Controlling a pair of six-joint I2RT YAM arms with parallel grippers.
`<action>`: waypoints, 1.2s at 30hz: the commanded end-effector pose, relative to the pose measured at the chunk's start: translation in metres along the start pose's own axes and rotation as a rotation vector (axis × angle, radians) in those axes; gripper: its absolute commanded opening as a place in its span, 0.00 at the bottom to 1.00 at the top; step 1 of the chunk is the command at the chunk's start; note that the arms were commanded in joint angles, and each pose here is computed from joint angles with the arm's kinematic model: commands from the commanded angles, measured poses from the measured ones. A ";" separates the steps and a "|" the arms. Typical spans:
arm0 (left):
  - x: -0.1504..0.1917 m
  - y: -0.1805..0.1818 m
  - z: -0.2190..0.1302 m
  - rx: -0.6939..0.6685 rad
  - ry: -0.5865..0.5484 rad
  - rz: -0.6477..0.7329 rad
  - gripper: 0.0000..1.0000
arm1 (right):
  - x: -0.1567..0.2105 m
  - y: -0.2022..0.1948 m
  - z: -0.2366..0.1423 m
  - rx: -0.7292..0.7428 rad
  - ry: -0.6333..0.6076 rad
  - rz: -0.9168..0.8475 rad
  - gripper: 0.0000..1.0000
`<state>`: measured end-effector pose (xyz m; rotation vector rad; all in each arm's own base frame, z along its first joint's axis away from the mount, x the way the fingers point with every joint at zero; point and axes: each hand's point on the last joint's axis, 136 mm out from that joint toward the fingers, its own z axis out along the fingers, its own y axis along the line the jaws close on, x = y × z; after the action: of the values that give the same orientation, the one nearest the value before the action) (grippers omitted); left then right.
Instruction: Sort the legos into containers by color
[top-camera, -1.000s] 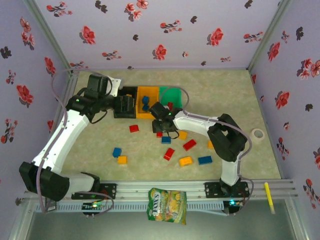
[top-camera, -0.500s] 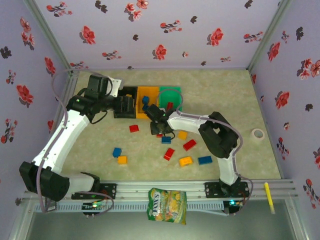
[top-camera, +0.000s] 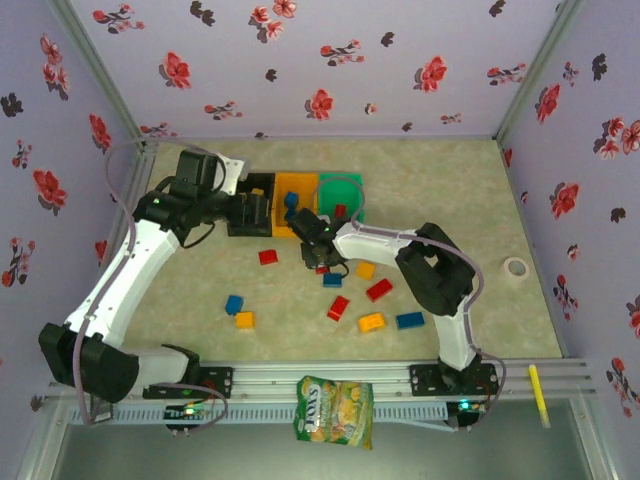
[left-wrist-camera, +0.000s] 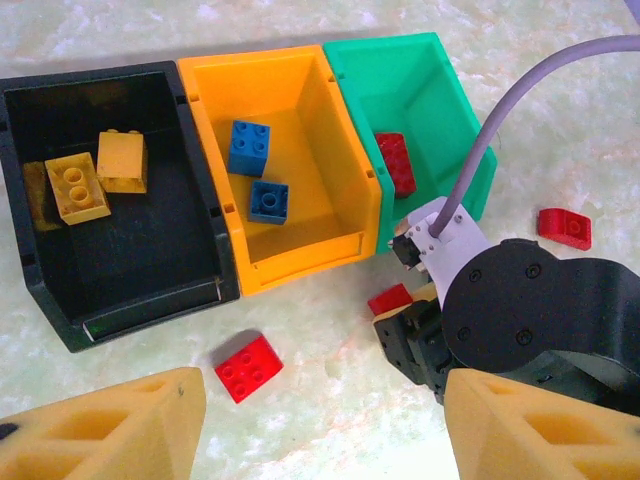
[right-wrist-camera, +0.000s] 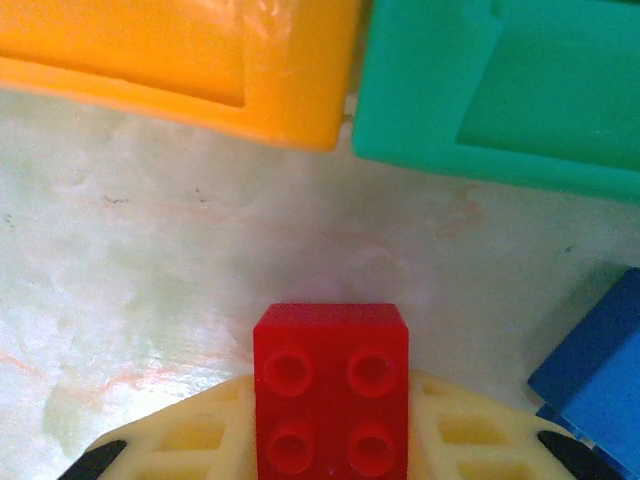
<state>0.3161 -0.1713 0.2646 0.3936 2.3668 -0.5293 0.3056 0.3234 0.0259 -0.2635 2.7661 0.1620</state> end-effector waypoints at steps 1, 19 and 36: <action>0.008 -0.004 0.001 0.020 0.026 0.020 0.65 | -0.016 0.001 -0.029 0.012 -0.057 -0.020 0.25; 0.009 -0.012 -0.003 0.034 0.022 0.039 0.64 | -0.097 -0.029 -0.111 -0.052 -0.234 0.028 0.24; 0.009 -0.013 -0.002 0.035 0.032 0.047 0.63 | -0.164 -0.053 -0.053 -0.121 -0.229 0.177 0.26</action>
<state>0.3098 -0.1769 0.2621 0.4253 2.3793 -0.5345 0.4306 0.2821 0.1254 -0.0377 2.5771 0.3189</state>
